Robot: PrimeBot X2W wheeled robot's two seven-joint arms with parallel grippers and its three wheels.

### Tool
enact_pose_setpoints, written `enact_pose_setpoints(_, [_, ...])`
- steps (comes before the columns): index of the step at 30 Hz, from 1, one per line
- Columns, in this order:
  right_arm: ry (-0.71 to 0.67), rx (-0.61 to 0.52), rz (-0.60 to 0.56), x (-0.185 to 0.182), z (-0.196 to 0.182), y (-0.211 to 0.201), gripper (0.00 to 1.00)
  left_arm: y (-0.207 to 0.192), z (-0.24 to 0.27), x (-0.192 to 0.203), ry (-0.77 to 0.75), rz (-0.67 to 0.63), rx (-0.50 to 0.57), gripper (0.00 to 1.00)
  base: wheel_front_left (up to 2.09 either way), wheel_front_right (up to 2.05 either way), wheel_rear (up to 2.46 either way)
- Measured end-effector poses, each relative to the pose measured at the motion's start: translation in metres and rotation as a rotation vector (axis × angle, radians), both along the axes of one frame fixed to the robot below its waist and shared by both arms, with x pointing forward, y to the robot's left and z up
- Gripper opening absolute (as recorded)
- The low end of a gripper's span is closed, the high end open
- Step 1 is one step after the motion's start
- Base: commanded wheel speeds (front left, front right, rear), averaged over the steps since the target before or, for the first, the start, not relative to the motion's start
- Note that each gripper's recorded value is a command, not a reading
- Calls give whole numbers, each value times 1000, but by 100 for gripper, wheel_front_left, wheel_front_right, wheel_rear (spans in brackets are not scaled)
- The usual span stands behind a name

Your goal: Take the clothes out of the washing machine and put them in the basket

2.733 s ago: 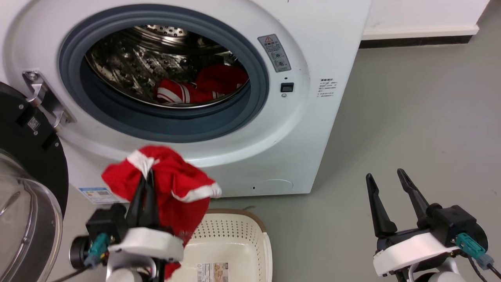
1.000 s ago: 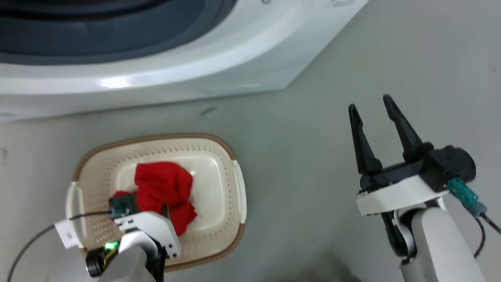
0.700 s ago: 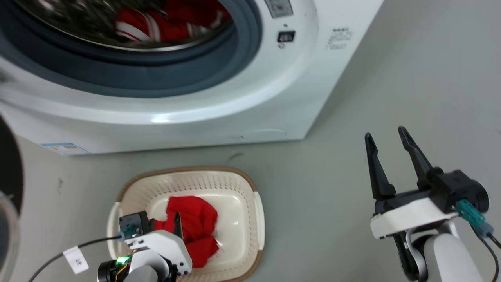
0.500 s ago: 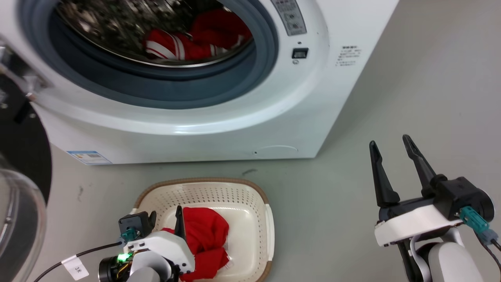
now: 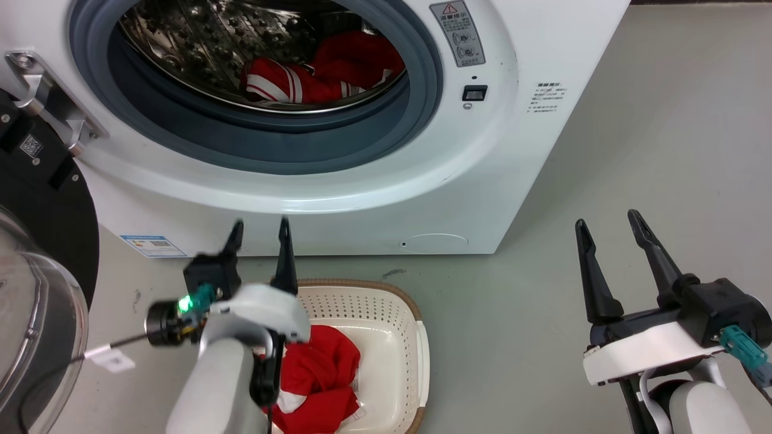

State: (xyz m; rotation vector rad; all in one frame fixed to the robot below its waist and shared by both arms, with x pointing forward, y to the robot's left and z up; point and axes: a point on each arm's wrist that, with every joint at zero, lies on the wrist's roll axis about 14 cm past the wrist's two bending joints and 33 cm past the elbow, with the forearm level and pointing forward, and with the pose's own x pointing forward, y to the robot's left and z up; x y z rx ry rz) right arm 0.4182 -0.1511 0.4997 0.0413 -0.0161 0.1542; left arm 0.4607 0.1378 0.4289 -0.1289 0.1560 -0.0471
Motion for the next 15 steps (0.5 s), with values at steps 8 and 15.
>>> enact_pose_setpoints(8, [9, 12, -13, 1, -4, -4, 100, 0, 51, 59, -159, -32, 57, 100, 0, 0, 0])
enact_pose_setpoints(15, [23, 31, -36, 7, -15, -12, 100, -2, 59, 112, -182, -78, 136, 100, 0, 0, 0])
